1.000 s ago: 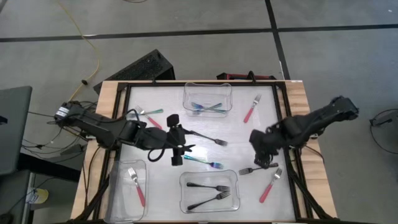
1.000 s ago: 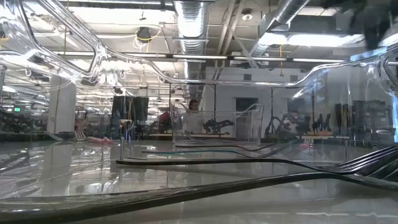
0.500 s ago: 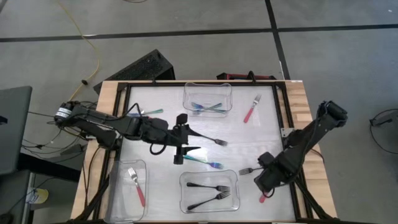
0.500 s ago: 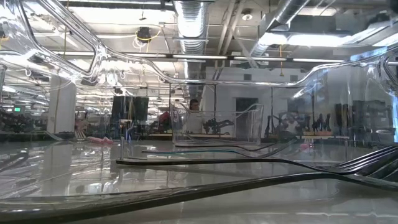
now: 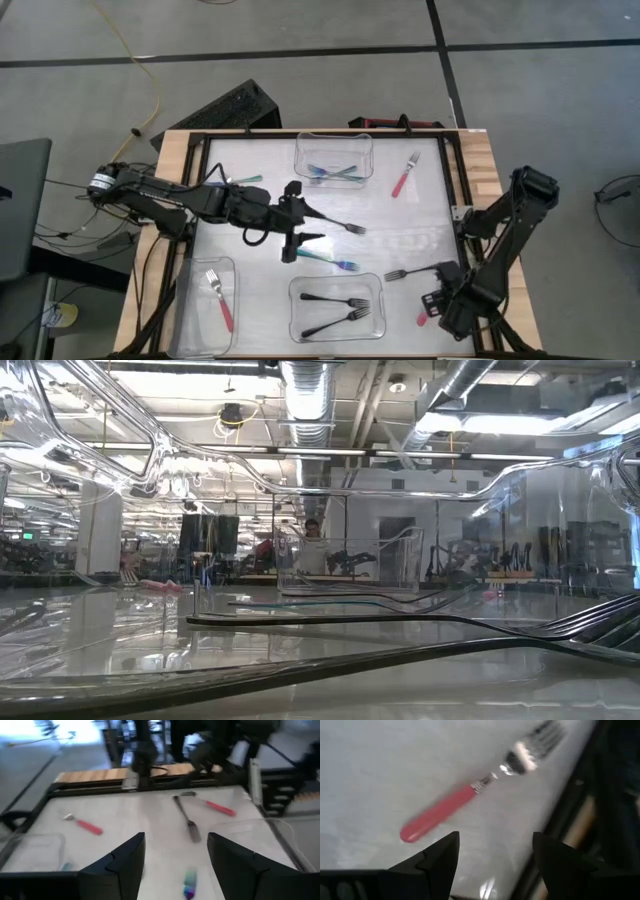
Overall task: Sort silverware by color (type)
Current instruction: Put the pink fork into the bottom left transparent bin
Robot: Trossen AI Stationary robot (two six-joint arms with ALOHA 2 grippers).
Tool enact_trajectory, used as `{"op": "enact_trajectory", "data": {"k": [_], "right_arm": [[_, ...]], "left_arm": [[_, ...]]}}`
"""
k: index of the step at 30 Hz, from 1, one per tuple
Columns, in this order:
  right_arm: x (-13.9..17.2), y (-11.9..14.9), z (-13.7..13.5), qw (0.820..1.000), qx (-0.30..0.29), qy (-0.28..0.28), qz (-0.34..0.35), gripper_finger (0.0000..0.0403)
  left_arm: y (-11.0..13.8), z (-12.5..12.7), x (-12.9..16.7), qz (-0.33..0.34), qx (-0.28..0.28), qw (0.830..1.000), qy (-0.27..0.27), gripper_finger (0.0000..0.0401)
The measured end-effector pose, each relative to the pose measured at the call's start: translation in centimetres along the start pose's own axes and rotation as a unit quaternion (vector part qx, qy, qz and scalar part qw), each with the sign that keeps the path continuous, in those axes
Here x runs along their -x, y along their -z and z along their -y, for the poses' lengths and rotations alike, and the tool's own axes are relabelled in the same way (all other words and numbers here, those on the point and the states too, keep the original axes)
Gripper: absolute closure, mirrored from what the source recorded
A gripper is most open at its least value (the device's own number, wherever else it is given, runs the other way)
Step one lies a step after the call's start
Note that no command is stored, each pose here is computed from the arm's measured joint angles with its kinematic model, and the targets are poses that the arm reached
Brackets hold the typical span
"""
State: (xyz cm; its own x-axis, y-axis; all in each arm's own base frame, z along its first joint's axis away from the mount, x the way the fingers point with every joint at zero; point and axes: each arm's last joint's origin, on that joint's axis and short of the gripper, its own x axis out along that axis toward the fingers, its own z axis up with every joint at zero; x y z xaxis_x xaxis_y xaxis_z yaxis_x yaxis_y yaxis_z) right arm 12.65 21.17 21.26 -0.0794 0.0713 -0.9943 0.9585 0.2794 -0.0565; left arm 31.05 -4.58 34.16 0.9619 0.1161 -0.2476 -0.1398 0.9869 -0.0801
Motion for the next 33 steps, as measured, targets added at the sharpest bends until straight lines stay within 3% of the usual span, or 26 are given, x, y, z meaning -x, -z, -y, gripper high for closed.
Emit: {"op": "enact_trajectory", "data": {"k": [7,18,33], "right_arm": [[-2.2,1.0,0.9,0.998,0.038,-0.030,-0.029,0.0127],[-2.7,1.6,1.7,0.996,0.069,-0.048,-0.016,0.0127],[-4.2,0.5,1.9,0.996,0.069,-0.054,0.006,0.0127]], "left_arm": [[-0.2,-0.5,0.0,0.022,0.058,0.996,-0.067,0.0201],[-0.7,-0.6,0.0,0.048,0.131,0.988,-0.069,0.0201],[-0.6,-0.7,0.0,0.052,0.137,0.985,-0.092,0.0201]]}}
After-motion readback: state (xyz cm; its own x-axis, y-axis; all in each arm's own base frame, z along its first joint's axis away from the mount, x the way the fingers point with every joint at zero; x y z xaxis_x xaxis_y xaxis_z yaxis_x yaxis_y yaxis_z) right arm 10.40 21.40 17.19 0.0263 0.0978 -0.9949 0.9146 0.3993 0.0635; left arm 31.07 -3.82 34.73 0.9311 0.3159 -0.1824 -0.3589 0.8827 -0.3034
